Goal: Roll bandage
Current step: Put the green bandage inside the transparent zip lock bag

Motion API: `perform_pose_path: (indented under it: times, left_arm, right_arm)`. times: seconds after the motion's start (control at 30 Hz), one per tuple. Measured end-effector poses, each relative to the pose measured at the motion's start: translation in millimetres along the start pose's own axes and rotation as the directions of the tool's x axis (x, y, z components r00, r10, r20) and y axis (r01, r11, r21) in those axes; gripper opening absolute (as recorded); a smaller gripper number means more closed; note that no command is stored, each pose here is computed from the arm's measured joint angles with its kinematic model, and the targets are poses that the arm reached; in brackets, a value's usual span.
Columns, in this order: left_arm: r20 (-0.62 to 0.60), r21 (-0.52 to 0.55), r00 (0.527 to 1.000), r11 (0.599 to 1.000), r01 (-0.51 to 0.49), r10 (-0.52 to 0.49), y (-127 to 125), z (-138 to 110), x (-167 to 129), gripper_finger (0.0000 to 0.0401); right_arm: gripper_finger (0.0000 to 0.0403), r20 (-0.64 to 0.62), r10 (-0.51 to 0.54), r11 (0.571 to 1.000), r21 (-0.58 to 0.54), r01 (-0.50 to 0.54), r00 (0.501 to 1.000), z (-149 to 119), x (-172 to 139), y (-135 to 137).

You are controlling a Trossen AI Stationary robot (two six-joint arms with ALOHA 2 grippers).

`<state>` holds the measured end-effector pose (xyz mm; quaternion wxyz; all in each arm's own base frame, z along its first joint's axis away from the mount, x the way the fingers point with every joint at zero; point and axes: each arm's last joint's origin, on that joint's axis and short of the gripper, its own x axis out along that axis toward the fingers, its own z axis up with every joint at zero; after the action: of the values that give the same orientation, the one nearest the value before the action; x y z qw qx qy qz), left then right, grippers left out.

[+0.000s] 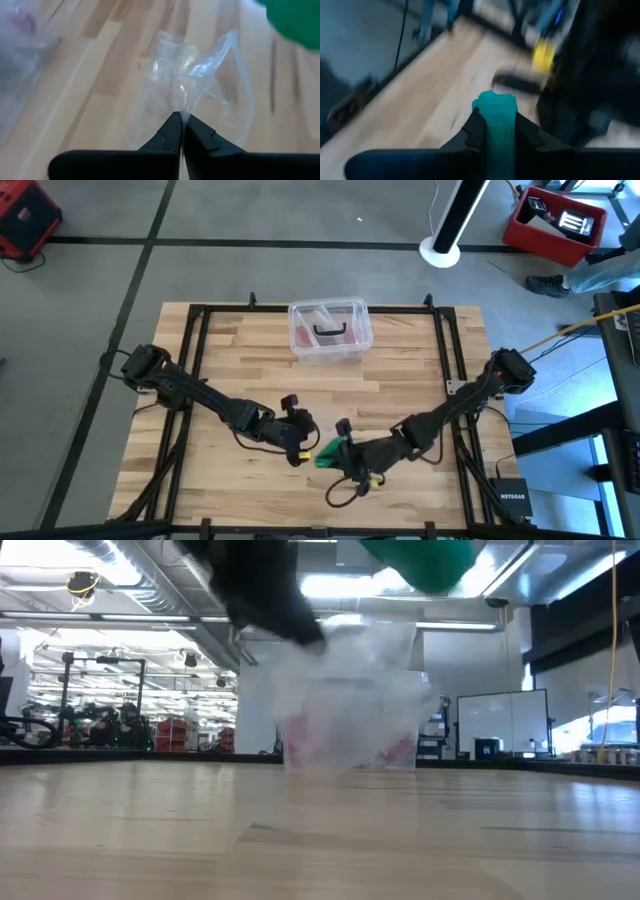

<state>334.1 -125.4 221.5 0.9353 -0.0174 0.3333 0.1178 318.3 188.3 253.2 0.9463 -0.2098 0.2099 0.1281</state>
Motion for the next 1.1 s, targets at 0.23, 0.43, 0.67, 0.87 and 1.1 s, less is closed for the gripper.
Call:
perform_pose_path:
  times: [0.23, 0.43, 0.67, 0.87, 1.1]
  left_arm:
    - [0.057, 0.066, 0.995, 0.995, 0.079, -0.083, -14, 24, -15, 0.0001]
    - [0.081, 0.103, 0.989, 0.988, 0.119, -0.128, -23, 33, -24, 0.0001]
    - [0.077, 0.114, 0.988, 0.985, 0.126, -0.135, -25, 34, -25, 0.0001]
    - [0.117, 0.072, 0.984, 0.989, 0.128, -0.136, -24, 40, -27, 0.0001]
    - [0.105, 0.09, 0.985, 0.988, 0.127, -0.137, -26, 37, -28, 0.0001]
  right_arm:
    - [0.0053, 0.224, -0.008, 0.986, -0.162, 0.046, 0.975, 18, 4, -12]
    - [0.0053, 0.267, 0.031, 0.951, -0.306, 0.054, 0.963, 21, 4, -12]
    - [0.0053, 0.264, 0.073, 0.949, -0.315, 0.014, 0.962, 17, 11, -8]
    - [0.0053, 0.211, 0.106, 0.932, -0.363, -0.023, 0.972, 5, 24, 6]
    - [0.0053, 0.144, 0.043, 0.889, -0.458, 0.028, 0.989, 0, 26, 8]
